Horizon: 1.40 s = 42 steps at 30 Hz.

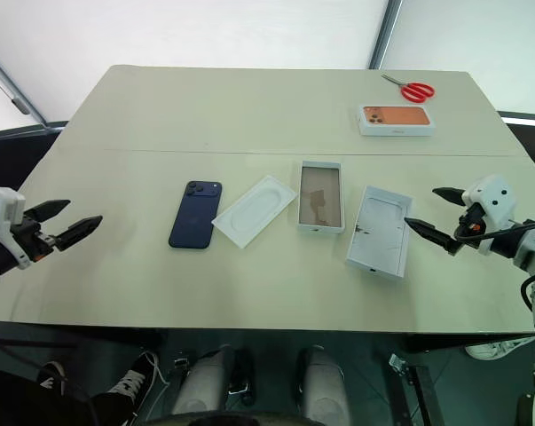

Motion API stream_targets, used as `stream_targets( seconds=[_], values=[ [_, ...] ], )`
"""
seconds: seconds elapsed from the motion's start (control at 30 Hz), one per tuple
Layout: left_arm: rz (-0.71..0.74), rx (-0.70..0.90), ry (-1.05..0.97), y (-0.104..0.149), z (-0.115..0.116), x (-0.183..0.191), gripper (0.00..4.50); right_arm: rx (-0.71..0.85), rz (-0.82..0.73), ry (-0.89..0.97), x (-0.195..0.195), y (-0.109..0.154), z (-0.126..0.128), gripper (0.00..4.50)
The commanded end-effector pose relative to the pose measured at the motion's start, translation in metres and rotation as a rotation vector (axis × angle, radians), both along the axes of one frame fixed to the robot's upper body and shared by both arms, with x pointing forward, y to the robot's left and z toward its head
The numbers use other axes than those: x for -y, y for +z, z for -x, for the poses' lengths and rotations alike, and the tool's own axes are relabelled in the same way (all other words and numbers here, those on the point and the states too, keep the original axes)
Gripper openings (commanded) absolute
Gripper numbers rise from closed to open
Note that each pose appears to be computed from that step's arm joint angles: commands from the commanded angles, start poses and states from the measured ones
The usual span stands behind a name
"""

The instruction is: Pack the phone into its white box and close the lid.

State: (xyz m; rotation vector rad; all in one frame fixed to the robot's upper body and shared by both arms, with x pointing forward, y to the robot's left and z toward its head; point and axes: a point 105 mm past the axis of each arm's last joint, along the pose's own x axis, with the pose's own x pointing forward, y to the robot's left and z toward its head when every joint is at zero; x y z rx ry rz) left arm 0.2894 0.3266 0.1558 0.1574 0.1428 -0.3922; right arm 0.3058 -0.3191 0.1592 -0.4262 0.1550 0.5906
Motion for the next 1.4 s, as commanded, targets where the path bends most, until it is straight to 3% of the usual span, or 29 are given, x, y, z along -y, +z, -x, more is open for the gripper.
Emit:
stream_targets(
  seconds=[0.03,0.37,0.83,0.97,1.13,1.27,1.4],
  values=[
    [-0.031,0.047,0.01,0.013,-0.001,-0.004,4.45,0.043,0.012,0.011,-0.001,0.009,-0.002,4.5],
    [-0.029,0.064,0.035,0.019,-0.006,-0.004,4.45,0.046,0.013,0.006,0.002,0.008,-0.005,4.5],
    [0.029,0.041,-0.003,0.02,-0.017,0.023,4.45,0.057,0.026,0.031,-0.001,0.012,-0.013,4.5],
    [0.023,0.063,-0.044,0.028,-0.026,0.041,4.45,0.067,0.029,0.05,-0.007,0.013,-0.014,4.5],
    [0.124,0.018,-0.111,0.026,-0.042,0.071,4.45,0.084,0.092,0.098,-0.017,0.02,-0.017,4.5],
    [0.214,-0.022,-0.176,0.033,-0.056,0.108,4.45,0.105,0.2,0.195,-0.04,0.024,-0.018,4.5],
    [0.298,-0.143,-0.289,0.024,-0.071,0.158,4.45,0.201,0.209,0.328,-0.086,0.05,-0.023,4.5]
  ],
)
